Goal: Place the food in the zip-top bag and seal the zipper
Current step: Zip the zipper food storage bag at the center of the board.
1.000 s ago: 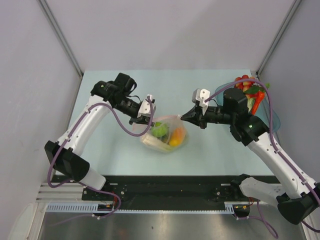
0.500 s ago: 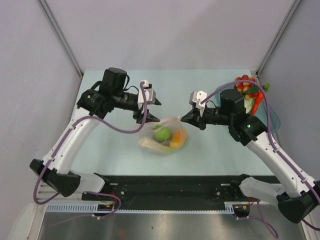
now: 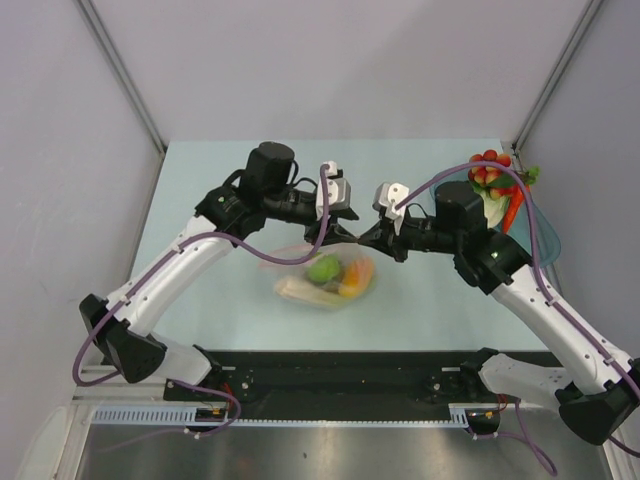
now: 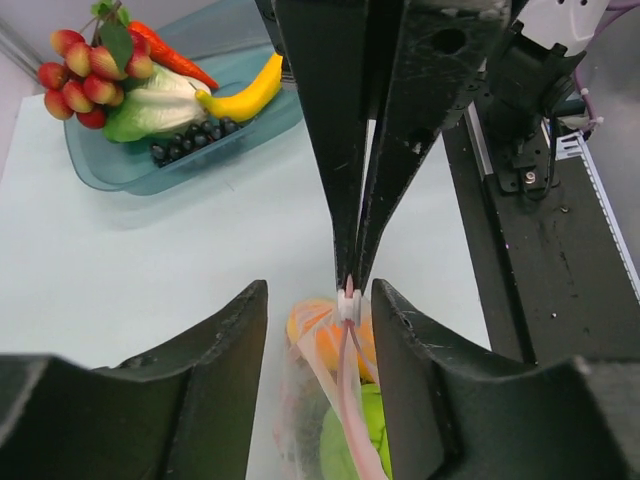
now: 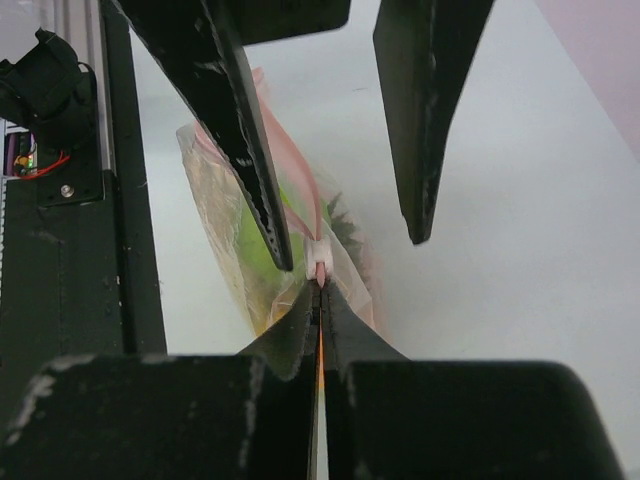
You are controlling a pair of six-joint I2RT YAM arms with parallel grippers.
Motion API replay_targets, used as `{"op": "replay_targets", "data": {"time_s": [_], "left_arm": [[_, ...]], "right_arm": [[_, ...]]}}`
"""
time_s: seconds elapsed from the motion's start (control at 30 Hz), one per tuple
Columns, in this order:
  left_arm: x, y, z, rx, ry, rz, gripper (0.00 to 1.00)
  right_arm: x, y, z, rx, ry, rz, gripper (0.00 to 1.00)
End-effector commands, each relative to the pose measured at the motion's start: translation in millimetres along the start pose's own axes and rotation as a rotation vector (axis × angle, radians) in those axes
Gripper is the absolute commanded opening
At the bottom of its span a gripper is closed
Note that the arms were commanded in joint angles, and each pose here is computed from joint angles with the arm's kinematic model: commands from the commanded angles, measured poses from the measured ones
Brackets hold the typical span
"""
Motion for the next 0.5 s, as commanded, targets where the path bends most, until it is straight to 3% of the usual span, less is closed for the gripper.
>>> {"op": "replay_targets", "data": {"time_s": [0.0,0.47], "left_arm": [[-7,2,-2,0.008,-0.022,-0.025,0.49],[-1,-24,-14,0.056,-0.074,0.067,0.07]], "right_arm": [[7,26,2,0.048,-0.029,-0.076,0.00],[9,23,1,0.050,-0.060,-0.059,0.00]]}}
Point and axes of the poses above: each gripper's point midway between its finger pads, its own x axis back along the fingers, its own z axis along the line the jaws close on, y = z × x, the point moved 7 cm from there along x, back along the fingers, and after that the axes turned 7 degrees about -x, right-handed, at the moved point
